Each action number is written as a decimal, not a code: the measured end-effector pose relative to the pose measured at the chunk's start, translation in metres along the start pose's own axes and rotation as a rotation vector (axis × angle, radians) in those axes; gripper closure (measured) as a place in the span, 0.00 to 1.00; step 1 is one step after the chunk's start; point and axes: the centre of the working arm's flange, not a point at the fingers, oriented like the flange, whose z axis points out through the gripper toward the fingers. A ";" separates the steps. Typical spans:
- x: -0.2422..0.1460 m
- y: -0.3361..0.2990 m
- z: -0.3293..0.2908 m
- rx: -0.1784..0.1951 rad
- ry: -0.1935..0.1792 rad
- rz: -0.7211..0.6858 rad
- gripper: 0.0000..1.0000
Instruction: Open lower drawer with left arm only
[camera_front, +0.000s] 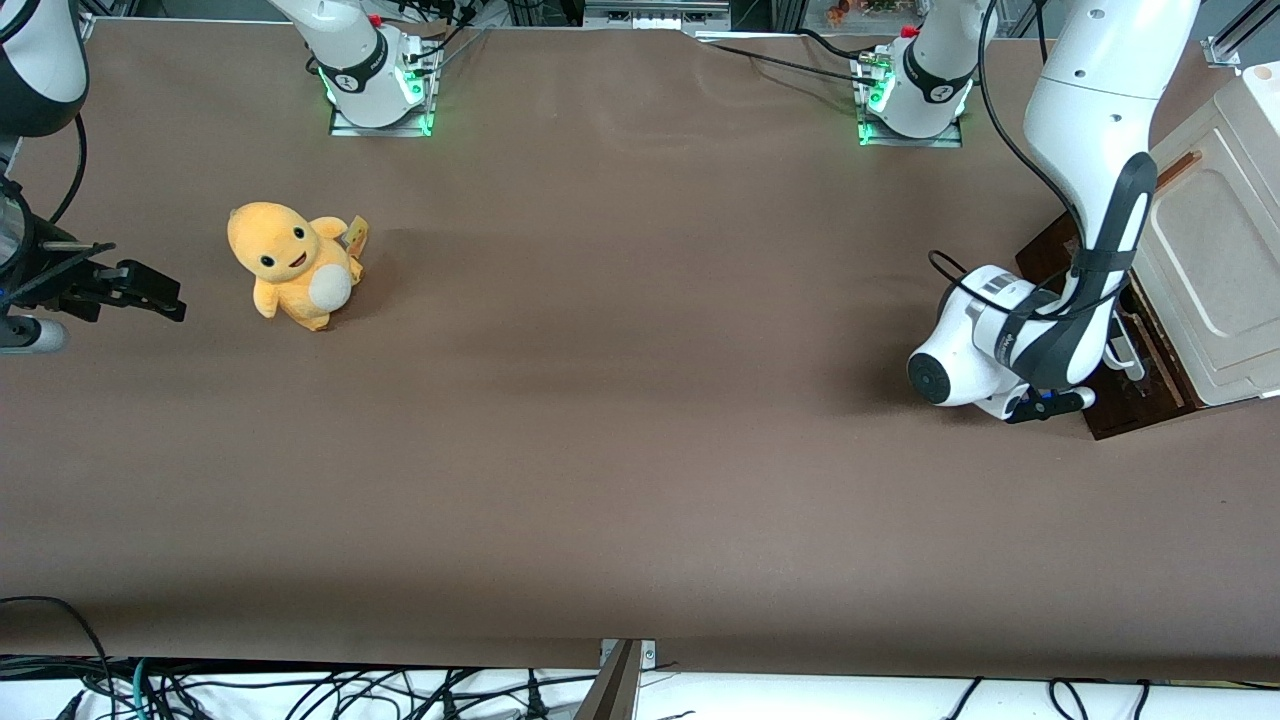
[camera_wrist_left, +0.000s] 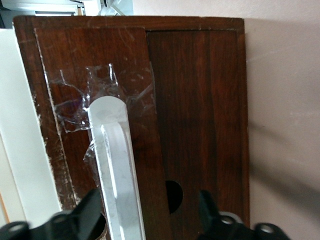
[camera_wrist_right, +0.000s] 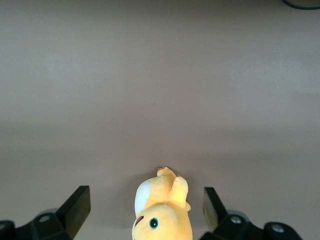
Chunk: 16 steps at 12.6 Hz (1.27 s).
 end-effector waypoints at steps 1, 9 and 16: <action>0.000 -0.001 0.001 0.011 -0.004 0.009 0.33; -0.001 -0.009 0.001 0.037 -0.030 0.061 0.80; -0.005 -0.004 -0.047 -0.035 -0.021 0.061 0.80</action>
